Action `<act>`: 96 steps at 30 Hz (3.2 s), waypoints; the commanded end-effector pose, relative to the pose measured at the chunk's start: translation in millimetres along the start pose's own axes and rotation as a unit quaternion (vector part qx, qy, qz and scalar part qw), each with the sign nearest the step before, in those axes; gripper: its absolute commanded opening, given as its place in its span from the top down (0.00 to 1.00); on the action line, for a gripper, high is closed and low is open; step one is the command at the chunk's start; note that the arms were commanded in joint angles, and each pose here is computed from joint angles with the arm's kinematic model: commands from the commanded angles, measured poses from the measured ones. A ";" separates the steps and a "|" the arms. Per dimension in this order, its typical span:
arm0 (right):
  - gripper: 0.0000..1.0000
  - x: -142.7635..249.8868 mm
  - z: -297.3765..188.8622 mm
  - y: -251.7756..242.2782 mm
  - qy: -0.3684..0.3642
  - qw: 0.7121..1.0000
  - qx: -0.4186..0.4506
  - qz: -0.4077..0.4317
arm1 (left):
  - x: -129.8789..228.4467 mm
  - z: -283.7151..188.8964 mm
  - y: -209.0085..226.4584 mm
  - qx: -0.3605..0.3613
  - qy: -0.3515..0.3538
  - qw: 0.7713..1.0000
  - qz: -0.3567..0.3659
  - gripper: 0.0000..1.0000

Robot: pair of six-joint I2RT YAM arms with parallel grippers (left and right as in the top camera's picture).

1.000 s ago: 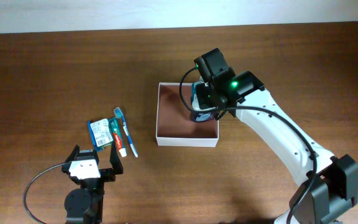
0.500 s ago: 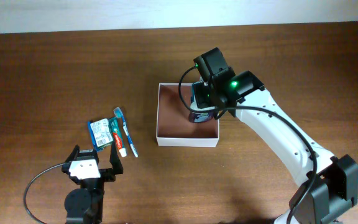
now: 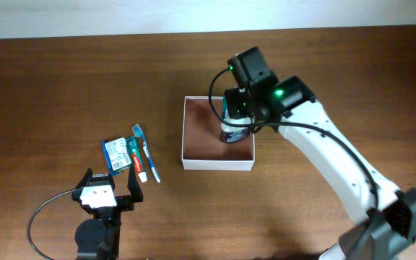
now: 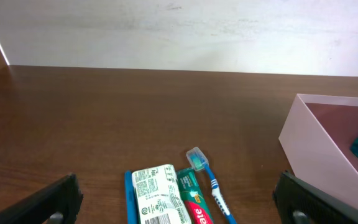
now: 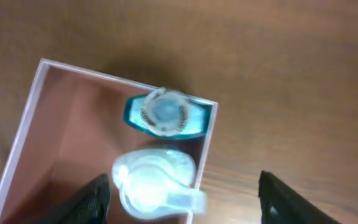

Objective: Pack container

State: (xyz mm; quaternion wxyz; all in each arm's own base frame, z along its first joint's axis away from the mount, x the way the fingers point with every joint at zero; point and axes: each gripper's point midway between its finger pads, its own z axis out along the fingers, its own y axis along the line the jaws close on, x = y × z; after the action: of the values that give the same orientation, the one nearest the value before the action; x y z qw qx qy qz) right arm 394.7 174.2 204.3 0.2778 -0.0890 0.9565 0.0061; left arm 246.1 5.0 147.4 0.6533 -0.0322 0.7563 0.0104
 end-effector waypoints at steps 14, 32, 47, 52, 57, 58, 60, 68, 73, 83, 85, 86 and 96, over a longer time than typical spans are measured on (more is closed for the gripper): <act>0.01 7.8 -76.6 -184.1 -0.006 0.974 0.163 0.155 | 0.8 0.0 -0.7 0.003 -0.001 1.000 0.008 0.01; 0.01 15.2 -79.4 -215.9 -0.002 0.964 0.186 0.190 | -11.2 -1.4 -18.9 0.055 -0.025 0.998 0.005 0.01; 0.01 15.2 -79.4 -215.9 -0.002 0.964 0.186 0.190 | -60.4 10.7 -21.1 0.049 0.059 0.997 0.012 0.01; 0.01 15.2 -79.5 -215.9 -0.002 0.964 0.186 0.190 | -63.2 49.4 -20.1 0.026 0.202 0.979 0.025 0.01; 0.02 15.2 -79.5 -215.9 -0.002 0.964 0.186 0.190 | -65.6 85.2 -33.2 0.048 0.261 0.964 0.022 0.01; 0.01 15.2 -79.5 -215.9 -0.002 0.964 0.186 0.190 | -61.8 90.5 -37.6 0.058 0.271 0.961 0.020 0.01; 0.01 15.2 -79.5 -215.9 -0.002 0.964 0.186 0.190 | -51.4 99.3 -39.7 0.062 0.286 0.956 0.020 0.01; 0.01 15.2 -79.5 -215.9 -0.002 0.964 0.186 0.190 | 3.8 102.0 -18.0 -0.024 0.379 0.924 -0.043 0.17; 0.02 15.2 -79.5 -215.9 -0.002 0.964 0.186 0.190 | 28.5 102.9 -0.9 -0.073 0.413 0.904 -0.083 0.22; 0.01 15.2 -79.5 -215.9 -0.002 0.964 0.186 0.190 | 78.6 108.2 6.4 -0.083 0.478 0.869 -0.099 0.23; 0.02 15.2 -79.5 -215.9 -0.002 0.964 0.186 0.190 | 85.9 109.1 6.7 -0.085 0.486 0.864 -0.098 0.24; 0.01 15.2 -79.5 -215.9 -0.002 0.964 0.186 0.190 | 88.5 109.6 6.7 -0.085 0.489 0.863 -0.098 0.25; 0.01 15.2 -79.5 -215.9 -0.002 0.964 0.186 0.190 | 97.1 112.6 8.2 -0.089 0.495 0.859 -0.094 0.56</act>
State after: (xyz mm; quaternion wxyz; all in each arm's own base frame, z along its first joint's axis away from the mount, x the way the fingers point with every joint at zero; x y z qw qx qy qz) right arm 377.5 -42.1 269.9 0.2832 0.1416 0.9417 -0.1138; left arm 335.5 15.5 31.1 0.1767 -0.1595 0.9713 0.0016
